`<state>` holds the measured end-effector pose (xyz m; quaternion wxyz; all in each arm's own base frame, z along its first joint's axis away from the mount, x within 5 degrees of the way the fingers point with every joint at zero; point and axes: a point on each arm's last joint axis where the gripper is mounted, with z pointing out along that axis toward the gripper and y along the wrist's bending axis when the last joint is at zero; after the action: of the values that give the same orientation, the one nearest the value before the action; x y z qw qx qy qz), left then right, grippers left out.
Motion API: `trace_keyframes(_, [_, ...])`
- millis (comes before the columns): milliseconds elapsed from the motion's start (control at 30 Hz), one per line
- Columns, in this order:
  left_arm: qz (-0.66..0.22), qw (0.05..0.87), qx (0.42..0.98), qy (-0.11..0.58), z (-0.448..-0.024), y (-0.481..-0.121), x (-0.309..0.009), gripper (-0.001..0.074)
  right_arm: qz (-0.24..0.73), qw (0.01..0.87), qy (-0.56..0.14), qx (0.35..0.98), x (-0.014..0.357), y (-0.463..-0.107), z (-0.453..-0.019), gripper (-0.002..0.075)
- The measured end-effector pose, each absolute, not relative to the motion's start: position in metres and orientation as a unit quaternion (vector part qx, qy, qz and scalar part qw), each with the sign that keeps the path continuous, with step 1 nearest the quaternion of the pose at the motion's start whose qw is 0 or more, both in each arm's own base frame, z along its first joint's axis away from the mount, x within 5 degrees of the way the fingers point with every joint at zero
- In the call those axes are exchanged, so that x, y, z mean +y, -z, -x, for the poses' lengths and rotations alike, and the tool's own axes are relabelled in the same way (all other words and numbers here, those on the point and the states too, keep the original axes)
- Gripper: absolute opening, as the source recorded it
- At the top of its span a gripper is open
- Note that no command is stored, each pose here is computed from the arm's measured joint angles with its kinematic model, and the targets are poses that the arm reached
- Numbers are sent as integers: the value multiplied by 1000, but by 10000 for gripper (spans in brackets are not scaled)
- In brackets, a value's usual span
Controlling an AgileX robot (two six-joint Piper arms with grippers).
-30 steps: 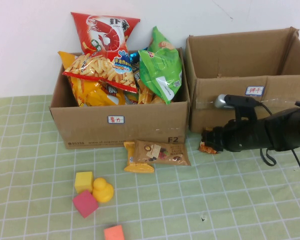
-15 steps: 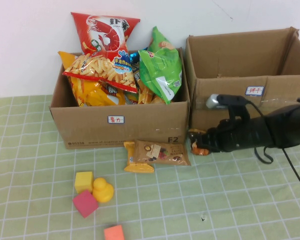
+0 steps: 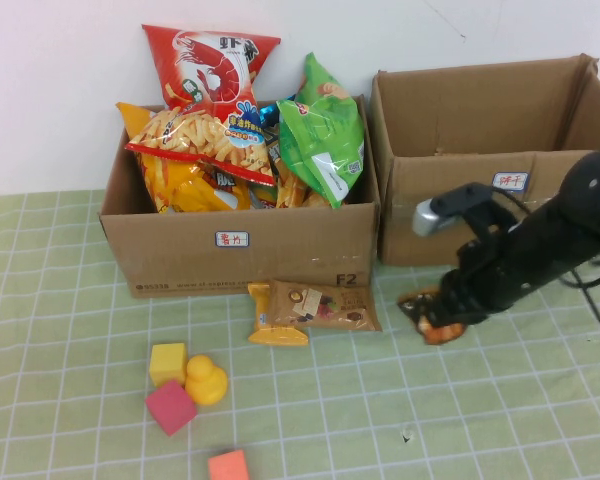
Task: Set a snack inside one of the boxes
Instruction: Pick up the biscuit, then place the biscuit in the biscuit box
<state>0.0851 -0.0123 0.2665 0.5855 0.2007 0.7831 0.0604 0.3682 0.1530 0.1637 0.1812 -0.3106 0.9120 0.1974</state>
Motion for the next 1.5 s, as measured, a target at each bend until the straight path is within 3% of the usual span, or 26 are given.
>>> trace_keyframes(167, [-200,585,784,-61,-85,-266,-12,-1,328,217,-150,907,143,-204,-361,31])
trace_keyframes(467, [-211,585,780,-75,-86,-262,-12,-1,270,487,-77,827,127,-311,-361,31])
trace_keyframes(633, [-228,588,771,-82,-86,-256,-13,-1,201,607,-23,769,119,-327,-380,31])
trace_keyframes(733, [-231,591,769,-81,-87,-256,-14,-1,151,642,1,751,115,-312,-399,31])
trace_keyframes(967, [-231,592,768,-82,-87,-256,-14,-1,65,583,-32,809,117,-250,-422,57])
trace_keyframes(1100, [-231,593,767,-82,-87,-256,-14,-1,42,513,-101,852,122,-229,-434,188])
trace_keyframes(1267, [-230,593,767,-81,-87,-256,-14,-1,45,485,-153,860,129,-235,-444,359])
trace_keyframes(1367, [-229,593,768,-81,-87,-256,-14,-1,57,480,-172,858,132,-245,-446,389])
trace_keyframes(1500, [-229,593,768,-81,-87,-256,-14,-1,78,471,-184,859,132,-254,-445,375])
